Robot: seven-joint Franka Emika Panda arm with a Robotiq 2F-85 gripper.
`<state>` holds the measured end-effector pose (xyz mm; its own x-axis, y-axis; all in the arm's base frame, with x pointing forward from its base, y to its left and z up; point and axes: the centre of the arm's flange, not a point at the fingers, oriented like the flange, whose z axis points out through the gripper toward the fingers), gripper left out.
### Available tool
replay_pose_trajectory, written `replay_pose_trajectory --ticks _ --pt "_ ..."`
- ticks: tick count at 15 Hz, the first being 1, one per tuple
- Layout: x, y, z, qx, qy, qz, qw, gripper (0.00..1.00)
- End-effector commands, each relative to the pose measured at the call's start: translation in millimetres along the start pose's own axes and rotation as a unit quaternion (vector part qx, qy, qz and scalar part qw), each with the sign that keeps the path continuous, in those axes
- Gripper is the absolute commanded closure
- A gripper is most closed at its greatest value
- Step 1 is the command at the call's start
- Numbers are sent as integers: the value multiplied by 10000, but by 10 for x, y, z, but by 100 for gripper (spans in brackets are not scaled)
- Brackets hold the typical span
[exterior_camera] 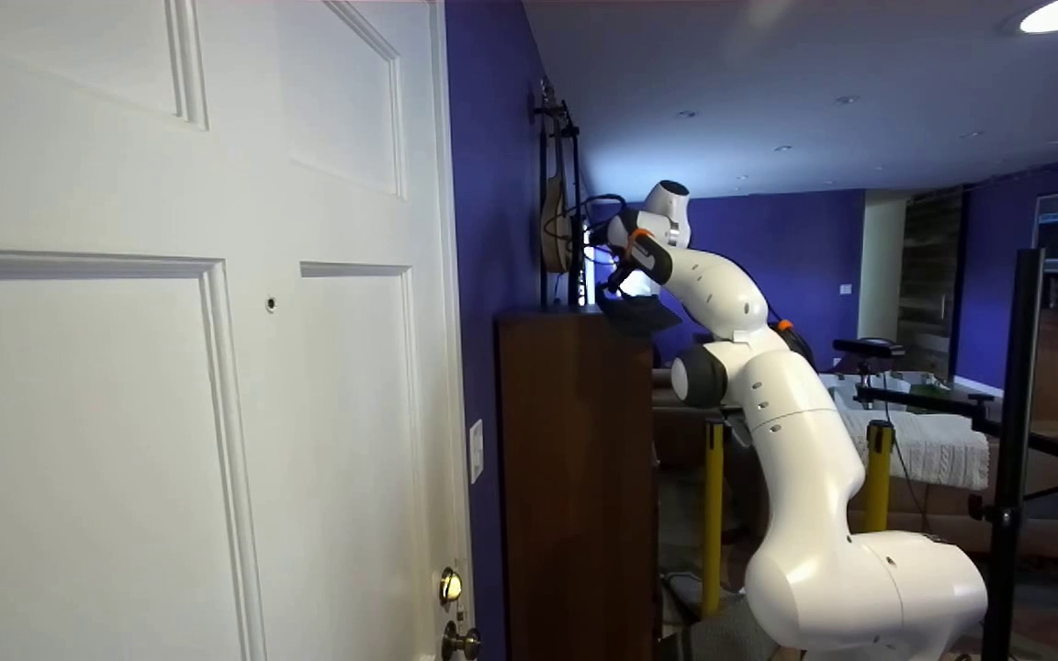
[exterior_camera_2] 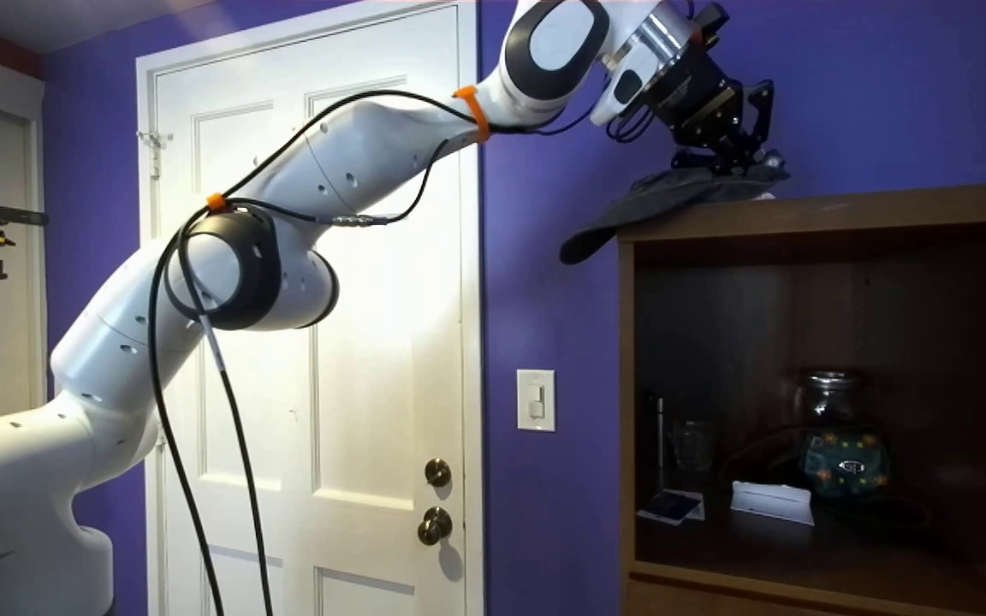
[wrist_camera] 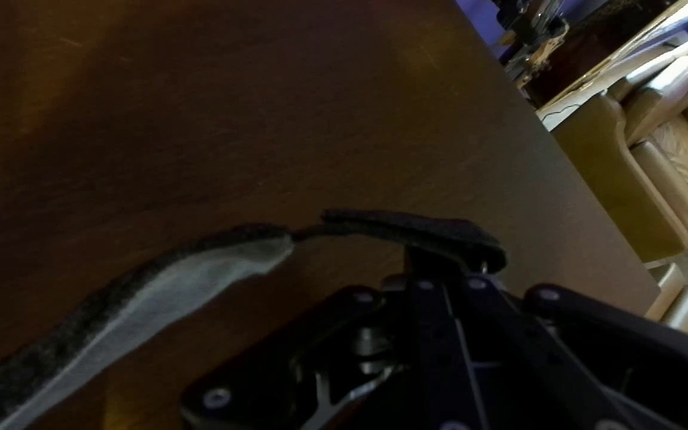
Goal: Remove the half head cap and put it on top of the cabinet
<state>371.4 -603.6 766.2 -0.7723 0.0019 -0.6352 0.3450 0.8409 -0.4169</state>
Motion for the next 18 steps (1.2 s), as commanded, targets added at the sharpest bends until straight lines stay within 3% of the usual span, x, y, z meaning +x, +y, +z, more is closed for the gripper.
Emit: replay_pose_trajectory --ticks 1,8,11,12,18 --pt "-374 -330 36 -456 158 468 9977 100" --pt "-411 -526 52 -69 152 1264 9918 100" --pt "-471 -567 14 359 -140 1389 9896 100" --pt "55 -81 -64 83 18 1244 9922 100" --pt "63 -81 -33 84 20 1255 9921 99"
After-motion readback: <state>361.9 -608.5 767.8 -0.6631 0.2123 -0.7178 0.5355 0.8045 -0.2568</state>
